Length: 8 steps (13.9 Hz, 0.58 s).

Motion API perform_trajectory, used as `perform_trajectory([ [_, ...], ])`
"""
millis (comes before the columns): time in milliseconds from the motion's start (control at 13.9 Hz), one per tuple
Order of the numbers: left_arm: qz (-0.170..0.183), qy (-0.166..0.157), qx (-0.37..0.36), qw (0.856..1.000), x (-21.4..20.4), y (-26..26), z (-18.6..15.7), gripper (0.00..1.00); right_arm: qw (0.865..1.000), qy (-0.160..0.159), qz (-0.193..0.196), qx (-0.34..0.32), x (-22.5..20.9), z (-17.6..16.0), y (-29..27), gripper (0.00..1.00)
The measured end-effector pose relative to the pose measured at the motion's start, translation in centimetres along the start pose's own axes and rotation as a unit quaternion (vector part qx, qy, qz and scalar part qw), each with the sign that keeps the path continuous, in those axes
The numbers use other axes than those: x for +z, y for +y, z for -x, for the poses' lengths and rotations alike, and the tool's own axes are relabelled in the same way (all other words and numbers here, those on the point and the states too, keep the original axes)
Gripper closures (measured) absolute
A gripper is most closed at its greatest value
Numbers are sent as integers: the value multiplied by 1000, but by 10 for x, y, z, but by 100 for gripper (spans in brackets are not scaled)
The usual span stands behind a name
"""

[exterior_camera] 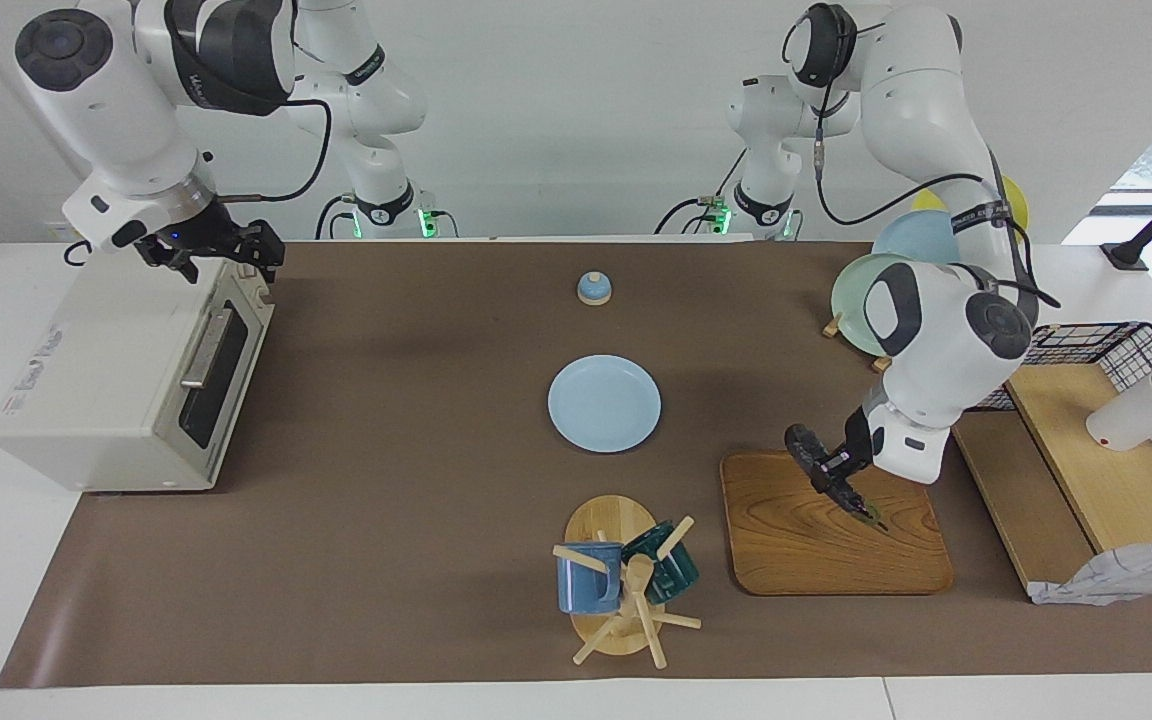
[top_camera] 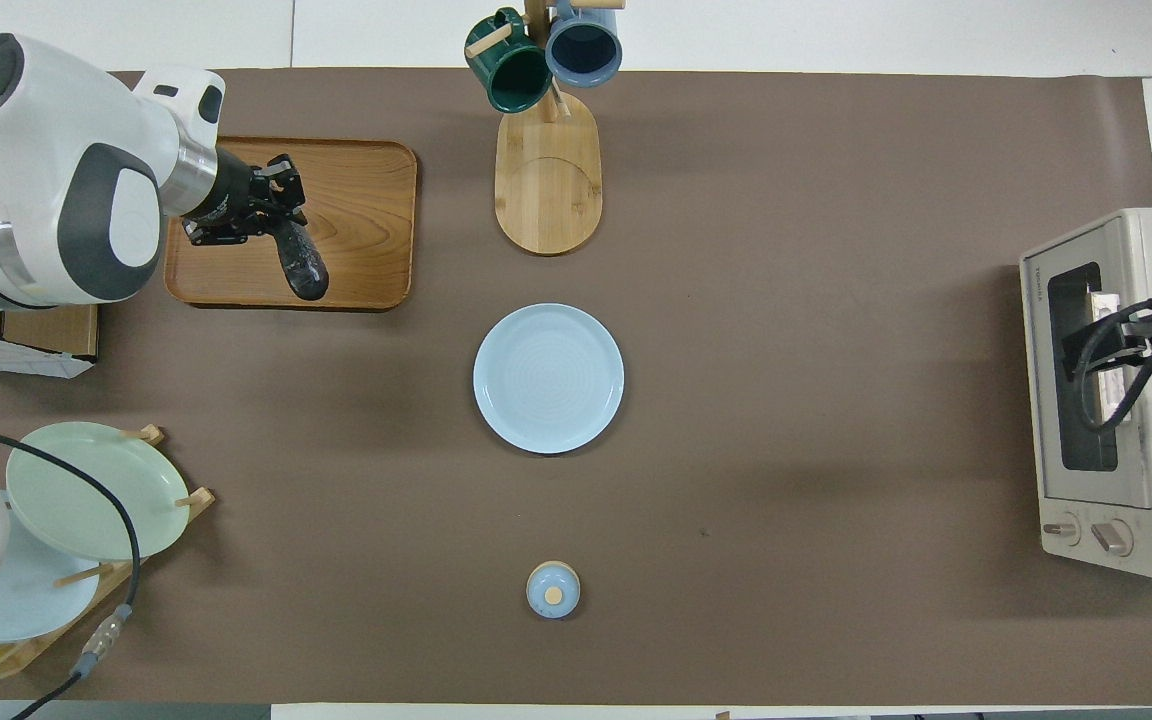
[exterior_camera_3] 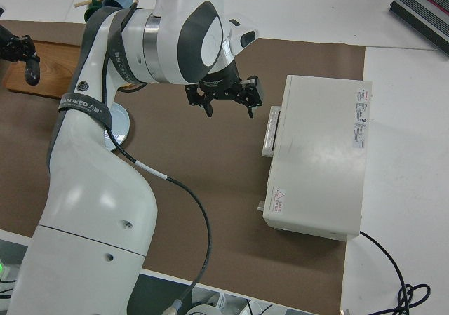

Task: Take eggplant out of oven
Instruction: 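Lower the eggplant onto the wooden tray with the left gripper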

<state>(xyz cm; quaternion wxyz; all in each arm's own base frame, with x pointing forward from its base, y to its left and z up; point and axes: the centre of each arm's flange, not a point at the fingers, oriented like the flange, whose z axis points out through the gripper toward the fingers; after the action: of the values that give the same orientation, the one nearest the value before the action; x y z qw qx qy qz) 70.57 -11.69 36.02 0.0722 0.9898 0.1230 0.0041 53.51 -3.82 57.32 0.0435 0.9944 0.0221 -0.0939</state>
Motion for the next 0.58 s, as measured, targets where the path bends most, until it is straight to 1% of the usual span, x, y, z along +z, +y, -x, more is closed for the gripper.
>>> perform_trajectory([
  [144,-21,-4,67,998,22,-6,-9,73,1000,3,-1,2,-2,0,2,0],
  [289,-39,-10,121,992,33,-12,-10,73,1000,15,-8,10,-6,-2,4,0],
  [433,-41,-12,142,989,35,-14,-10,73,999,27,-14,21,-8,-3,9,0],
  [577,-42,-13,150,988,35,-14,-10,73,999,30,-22,27,-8,-3,15,0],
])
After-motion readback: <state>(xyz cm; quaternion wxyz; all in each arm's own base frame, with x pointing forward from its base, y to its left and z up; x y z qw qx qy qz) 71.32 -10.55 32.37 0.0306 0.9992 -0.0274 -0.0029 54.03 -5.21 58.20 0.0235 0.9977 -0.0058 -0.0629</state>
